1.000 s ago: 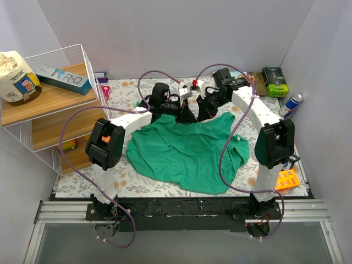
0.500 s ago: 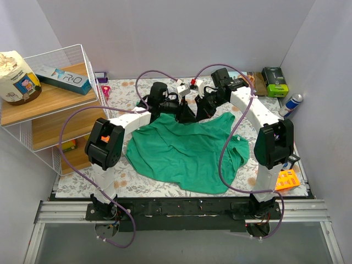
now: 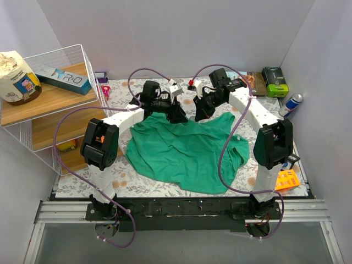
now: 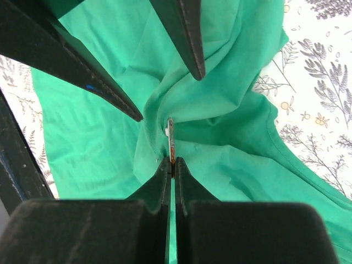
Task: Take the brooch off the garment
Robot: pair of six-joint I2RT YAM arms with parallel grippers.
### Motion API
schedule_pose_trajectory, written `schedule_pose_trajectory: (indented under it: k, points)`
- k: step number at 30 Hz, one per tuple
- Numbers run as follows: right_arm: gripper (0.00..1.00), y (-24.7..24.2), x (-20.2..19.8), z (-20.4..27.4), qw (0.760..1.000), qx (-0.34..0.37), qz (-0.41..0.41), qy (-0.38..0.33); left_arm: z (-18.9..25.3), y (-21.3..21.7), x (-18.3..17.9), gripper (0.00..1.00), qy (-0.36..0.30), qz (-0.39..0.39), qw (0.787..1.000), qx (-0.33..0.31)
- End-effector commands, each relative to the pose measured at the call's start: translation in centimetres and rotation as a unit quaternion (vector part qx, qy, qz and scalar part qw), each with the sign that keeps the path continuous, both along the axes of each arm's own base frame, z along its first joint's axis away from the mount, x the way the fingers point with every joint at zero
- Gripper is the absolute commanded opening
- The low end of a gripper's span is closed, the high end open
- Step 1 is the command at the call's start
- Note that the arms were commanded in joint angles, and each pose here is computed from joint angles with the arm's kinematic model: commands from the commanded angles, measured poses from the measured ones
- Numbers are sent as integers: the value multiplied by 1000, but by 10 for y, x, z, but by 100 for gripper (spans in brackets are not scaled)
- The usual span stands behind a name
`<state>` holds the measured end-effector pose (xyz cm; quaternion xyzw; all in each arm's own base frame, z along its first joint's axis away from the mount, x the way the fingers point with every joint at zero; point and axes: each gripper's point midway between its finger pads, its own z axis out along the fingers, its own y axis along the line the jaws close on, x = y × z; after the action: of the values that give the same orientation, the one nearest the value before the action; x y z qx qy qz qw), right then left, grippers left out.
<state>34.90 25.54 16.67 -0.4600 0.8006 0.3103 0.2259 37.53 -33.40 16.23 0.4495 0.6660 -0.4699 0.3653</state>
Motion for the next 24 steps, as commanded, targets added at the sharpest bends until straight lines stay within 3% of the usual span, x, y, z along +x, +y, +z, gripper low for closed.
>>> schedule_pose_trajectory:
  k: [1,7,16,24]
  points:
    - [1,1,21,18,998,-4,-15,-53,26,5,-10,50,-19,-1,1000,-9]
    - [1,-5,38,26,995,-20,-47,-91,16,-1,-9,51,32,14,999,-24]
    - [1,-4,53,51,985,-30,-95,-143,8,-32,11,54,7,52,998,-31]
    - [1,-2,66,57,972,-27,-178,-152,3,-50,-7,52,22,25,999,-38]
